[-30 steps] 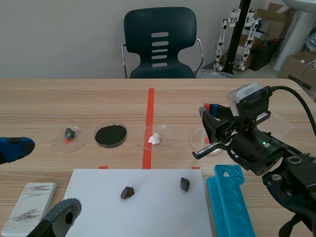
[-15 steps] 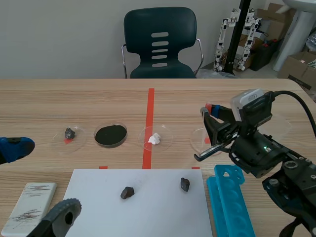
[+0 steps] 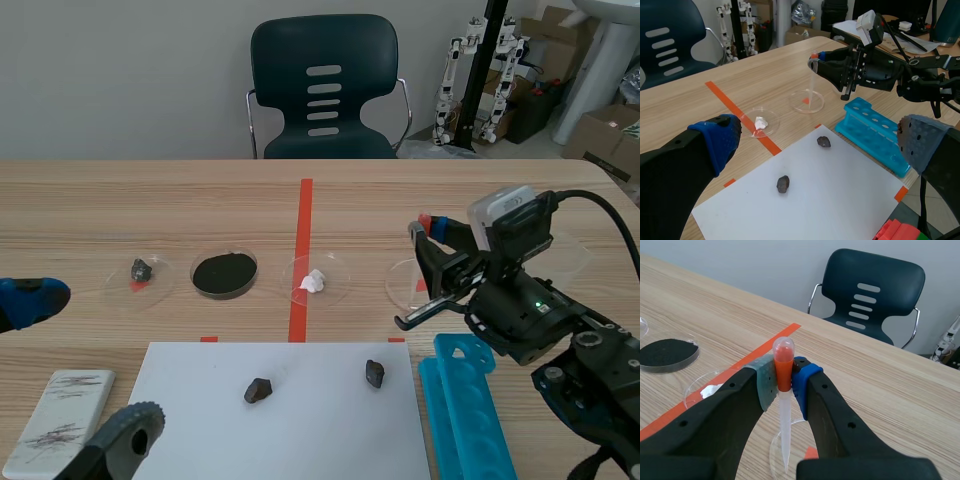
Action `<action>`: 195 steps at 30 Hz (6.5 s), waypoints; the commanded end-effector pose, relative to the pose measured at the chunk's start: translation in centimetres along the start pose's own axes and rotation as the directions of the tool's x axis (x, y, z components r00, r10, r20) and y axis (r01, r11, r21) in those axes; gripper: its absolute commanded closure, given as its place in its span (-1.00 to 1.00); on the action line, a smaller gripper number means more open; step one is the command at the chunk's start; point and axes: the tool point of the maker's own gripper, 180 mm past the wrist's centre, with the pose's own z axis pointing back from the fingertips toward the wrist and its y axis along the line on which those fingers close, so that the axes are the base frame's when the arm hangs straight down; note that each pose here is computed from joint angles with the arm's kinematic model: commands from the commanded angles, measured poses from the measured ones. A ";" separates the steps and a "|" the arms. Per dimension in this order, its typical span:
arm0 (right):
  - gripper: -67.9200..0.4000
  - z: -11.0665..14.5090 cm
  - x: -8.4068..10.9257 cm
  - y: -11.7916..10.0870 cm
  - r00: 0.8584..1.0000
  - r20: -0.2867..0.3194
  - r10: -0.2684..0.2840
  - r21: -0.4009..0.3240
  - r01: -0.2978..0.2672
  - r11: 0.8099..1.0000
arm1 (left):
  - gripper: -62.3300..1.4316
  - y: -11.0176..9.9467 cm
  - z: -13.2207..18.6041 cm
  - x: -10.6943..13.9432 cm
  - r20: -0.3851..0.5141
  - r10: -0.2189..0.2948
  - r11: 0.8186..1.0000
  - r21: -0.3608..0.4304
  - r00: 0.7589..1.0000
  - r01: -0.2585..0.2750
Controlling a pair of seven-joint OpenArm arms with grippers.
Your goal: Draw acid from the petri dish
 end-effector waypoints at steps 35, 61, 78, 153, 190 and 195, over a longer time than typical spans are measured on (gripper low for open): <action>0.70 -0.3 1.1 -1.1 0.999 0.038 0.029 -0.021 -0.028 0.999 | -1.00 -0.2 -0.3 1.2 0.045 0.000 1.000 -0.005 0.999 0.001; 0.69 -0.3 1.0 -1.2 0.999 0.035 0.025 -0.029 -0.024 0.999 | -1.00 -0.2 -0.3 1.2 0.045 0.000 1.000 -0.005 0.999 0.001; 0.69 -0.3 1.0 -1.3 0.999 0.031 0.028 -0.031 -0.027 0.999 | -1.00 -0.2 -0.3 1.2 0.045 0.000 1.000 -0.005 0.999 0.001; 0.69 14.8 16.5 8.5 0.999 0.004 -0.051 0.130 0.050 0.990 | -1.00 -0.2 -0.3 1.2 0.045 0.000 1.000 -0.005 0.999 0.001; 0.69 14.8 16.5 8.5 0.999 0.005 -0.052 0.130 0.051 0.990 | -1.00 -0.2 -0.3 1.2 0.045 0.000 1.000 -0.005 0.999 0.001; 0.69 14.8 16.5 8.5 0.999 0.005 -0.052 0.130 0.051 0.990 | -1.00 -0.2 -0.3 1.2 0.045 0.000 1.000 -0.005 0.999 0.001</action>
